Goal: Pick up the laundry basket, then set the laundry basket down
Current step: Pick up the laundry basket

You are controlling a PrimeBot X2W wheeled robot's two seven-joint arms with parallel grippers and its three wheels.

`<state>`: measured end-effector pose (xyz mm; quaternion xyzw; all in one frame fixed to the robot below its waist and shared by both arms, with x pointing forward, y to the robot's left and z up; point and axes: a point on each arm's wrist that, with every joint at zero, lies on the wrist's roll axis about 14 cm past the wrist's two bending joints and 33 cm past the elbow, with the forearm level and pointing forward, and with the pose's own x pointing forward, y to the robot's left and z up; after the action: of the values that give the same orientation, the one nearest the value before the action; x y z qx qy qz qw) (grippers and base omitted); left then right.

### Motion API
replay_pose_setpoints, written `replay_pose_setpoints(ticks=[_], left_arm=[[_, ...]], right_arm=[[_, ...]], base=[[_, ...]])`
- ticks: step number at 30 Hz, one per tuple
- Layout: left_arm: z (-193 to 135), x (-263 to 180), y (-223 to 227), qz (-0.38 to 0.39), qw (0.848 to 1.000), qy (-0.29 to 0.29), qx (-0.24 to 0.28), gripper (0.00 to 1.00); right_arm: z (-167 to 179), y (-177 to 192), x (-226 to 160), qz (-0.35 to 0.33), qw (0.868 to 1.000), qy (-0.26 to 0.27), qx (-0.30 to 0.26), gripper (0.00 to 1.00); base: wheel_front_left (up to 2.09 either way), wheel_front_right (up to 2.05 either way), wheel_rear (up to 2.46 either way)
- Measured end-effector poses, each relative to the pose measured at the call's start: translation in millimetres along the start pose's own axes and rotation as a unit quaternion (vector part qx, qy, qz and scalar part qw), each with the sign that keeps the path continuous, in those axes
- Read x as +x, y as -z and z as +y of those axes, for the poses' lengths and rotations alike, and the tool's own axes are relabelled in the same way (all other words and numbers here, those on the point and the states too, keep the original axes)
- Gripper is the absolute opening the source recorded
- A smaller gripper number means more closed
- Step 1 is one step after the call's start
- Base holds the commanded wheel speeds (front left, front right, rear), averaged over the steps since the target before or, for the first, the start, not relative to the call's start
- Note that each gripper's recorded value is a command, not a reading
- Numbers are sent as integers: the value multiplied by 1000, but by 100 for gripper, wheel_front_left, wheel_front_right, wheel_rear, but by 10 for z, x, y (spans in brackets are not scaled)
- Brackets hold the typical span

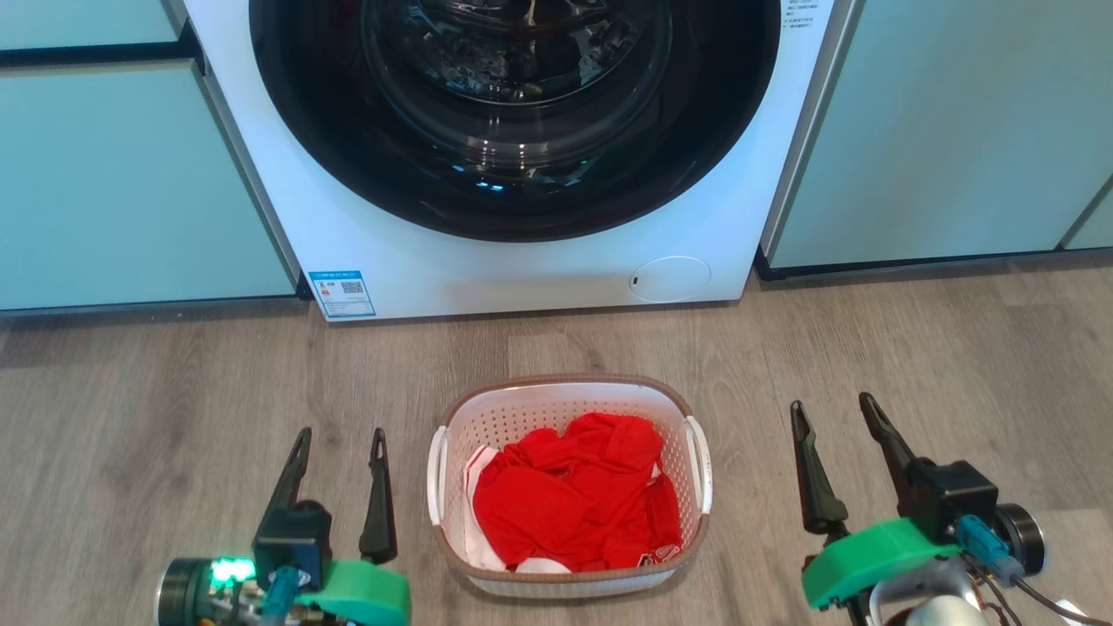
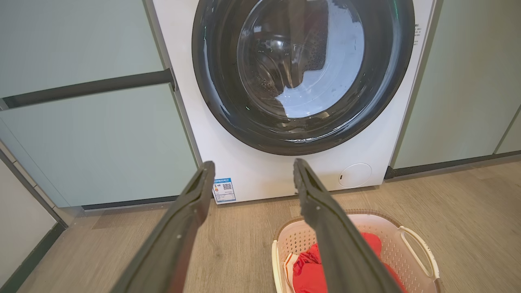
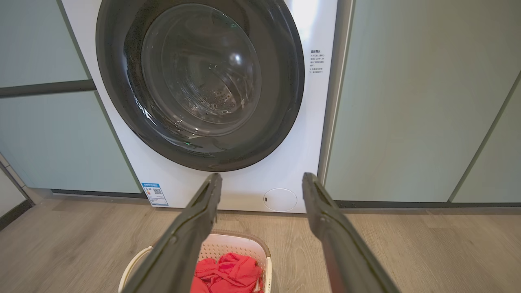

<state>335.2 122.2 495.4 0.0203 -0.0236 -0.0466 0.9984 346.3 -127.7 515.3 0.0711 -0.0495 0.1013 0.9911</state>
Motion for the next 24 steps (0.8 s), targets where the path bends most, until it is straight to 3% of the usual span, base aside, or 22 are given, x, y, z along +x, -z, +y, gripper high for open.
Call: replay_pose_setpoints(ticks=[24], left_arm=[[19,28,50,8,1000,-1,-2,100]], right_arm=[[-27,60,17,9,1000,3,2,100]], base=[[0,0,0]])
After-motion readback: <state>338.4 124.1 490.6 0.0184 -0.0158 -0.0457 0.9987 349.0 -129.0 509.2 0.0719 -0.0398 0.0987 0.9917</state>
